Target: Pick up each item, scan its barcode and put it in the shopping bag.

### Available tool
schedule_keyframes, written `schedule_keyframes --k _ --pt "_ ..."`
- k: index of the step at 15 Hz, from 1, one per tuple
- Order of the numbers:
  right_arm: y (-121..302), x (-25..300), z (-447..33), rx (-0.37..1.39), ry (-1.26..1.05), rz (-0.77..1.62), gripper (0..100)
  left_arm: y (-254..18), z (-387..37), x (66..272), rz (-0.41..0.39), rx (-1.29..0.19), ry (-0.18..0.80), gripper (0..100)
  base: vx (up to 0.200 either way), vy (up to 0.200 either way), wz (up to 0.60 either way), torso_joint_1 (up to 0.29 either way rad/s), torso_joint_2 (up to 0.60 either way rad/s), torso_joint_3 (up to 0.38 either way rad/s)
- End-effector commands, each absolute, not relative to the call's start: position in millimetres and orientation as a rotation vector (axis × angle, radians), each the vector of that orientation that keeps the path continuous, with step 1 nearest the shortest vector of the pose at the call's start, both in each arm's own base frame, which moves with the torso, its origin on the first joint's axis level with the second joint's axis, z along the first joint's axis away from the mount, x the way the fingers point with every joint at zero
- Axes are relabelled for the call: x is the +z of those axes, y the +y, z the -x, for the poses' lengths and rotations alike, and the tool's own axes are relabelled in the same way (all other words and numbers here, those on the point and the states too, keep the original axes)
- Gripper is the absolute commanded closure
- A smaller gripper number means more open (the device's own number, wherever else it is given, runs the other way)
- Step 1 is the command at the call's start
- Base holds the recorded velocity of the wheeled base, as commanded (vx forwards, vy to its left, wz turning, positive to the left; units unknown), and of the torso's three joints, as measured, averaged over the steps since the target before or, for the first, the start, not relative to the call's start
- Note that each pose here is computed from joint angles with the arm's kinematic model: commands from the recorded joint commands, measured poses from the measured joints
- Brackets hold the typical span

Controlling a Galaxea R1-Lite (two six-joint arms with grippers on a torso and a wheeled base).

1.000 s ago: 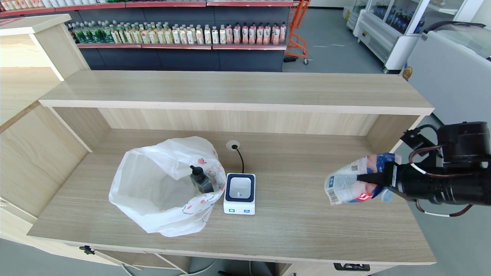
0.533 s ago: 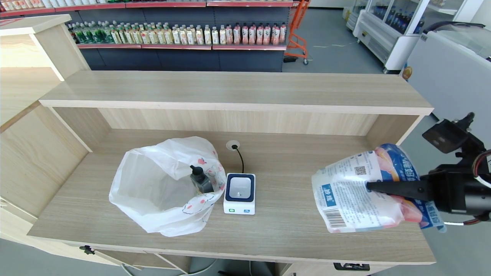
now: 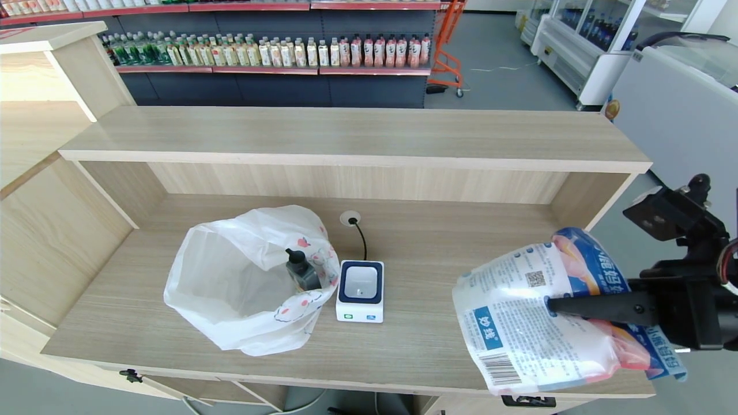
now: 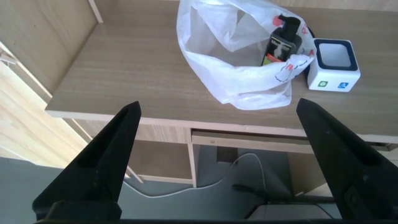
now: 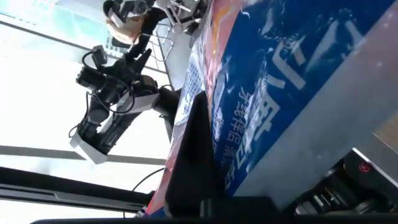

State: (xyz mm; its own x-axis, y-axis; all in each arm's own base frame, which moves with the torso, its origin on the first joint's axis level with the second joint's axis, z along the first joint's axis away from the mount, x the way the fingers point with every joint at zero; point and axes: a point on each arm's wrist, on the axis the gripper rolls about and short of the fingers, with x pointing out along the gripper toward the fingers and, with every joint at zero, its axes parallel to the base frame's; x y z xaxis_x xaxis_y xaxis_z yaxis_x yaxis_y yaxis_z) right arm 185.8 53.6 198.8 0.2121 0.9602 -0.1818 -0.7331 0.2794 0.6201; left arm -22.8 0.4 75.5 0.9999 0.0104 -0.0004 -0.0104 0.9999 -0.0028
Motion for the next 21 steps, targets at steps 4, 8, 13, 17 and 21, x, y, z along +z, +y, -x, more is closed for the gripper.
schedule_keyframes --k 4,8,13,17,21 --pt "66.6 203.0 -162.8 1.337 0.592 -0.400 100 0.5 22.8 75.5 0.003 0.011 0.000 0 0.000 0.000 0.00 0.000 0.00 0.000" --pt "75.6 202.0 -157.6 1.398 0.589 -0.362 100 0.5 22.8 75.5 0.003 0.011 0.000 0 0.000 0.000 0.00 0.000 0.00 0.000" --pt "79.1 198.3 -158.2 1.404 0.611 -0.363 100 0.5 22.8 75.5 0.003 0.011 0.000 0 0.000 0.000 0.00 0.000 0.00 0.000" --pt "75.8 195.0 -158.5 1.384 0.618 -0.371 100 0.5 22.8 75.5 0.003 0.011 0.000 0 0.000 0.000 0.00 0.000 0.00 0.000" --pt "74.2 195.7 -159.7 1.374 0.608 -0.370 100 0.5 22.8 75.5 0.003 0.011 0.000 0 0.000 0.000 0.00 0.000 0.00 0.000"
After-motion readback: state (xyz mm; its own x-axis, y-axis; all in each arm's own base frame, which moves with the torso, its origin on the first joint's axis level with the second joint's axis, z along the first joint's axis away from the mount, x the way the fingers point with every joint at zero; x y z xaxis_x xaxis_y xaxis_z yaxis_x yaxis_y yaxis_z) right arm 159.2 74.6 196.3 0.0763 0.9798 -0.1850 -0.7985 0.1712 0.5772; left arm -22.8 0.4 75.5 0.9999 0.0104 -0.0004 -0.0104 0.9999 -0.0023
